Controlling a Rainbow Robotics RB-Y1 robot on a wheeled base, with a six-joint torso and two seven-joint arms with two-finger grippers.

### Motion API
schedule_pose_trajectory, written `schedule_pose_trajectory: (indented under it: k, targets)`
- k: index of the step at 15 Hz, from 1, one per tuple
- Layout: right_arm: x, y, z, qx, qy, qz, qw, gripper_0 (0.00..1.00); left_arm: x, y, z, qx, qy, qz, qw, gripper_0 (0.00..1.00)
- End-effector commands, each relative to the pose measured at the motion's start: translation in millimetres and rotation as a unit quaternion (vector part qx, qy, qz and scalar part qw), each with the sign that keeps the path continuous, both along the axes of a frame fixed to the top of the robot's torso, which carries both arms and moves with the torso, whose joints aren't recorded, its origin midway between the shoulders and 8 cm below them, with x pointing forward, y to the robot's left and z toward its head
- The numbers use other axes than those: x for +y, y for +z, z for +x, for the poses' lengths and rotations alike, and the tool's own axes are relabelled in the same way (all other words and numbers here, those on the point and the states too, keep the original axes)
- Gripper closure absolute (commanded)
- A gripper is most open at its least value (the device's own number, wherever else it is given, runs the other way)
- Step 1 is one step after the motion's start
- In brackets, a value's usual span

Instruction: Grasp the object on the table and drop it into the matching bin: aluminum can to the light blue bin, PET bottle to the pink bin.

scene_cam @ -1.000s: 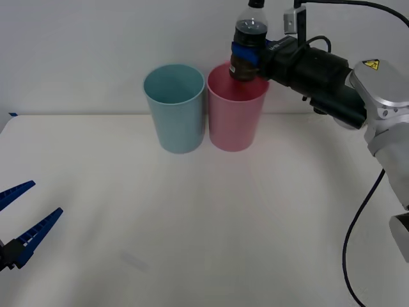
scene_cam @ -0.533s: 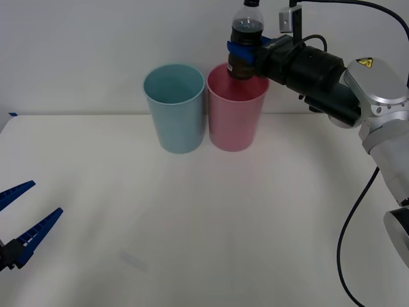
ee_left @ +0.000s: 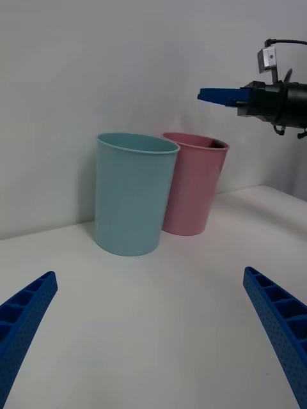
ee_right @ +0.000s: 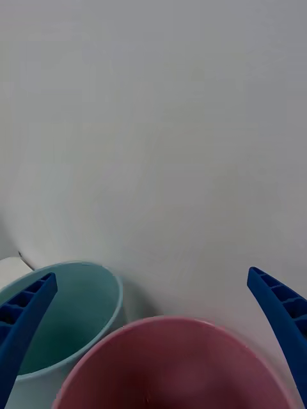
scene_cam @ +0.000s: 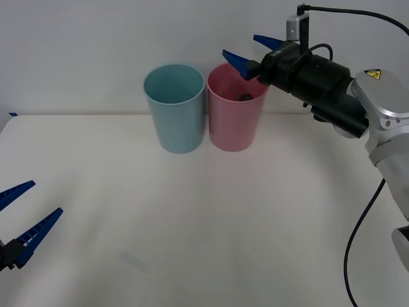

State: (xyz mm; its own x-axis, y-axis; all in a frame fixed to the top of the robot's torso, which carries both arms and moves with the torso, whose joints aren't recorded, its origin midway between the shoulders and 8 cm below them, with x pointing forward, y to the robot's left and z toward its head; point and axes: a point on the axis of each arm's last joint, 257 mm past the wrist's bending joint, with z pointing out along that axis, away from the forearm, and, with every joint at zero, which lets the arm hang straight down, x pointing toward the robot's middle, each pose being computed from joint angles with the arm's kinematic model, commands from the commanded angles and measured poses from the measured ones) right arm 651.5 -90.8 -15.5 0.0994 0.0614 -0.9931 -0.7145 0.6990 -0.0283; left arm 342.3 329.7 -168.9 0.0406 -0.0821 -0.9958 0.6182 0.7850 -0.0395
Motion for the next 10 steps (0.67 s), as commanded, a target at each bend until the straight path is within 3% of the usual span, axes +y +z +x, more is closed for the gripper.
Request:
schedule_pose_trajectory:
  k: [1, 10]
  targets:
    - [-10.4, -4.2, -21.3, -0.012, 0.005, 0.001, 0.9999, 0.00, 0.0, 0.0, 0.0, 0.000, 0.000, 0.000, 1.0000, 0.00]
    - [-73.7, -40.1, -111.4, -0.032, -0.016, -0.002, 0.9993, 0.00, 0.0, 0.0, 0.0, 0.000, 0.000, 0.000, 1.0000, 0.00]
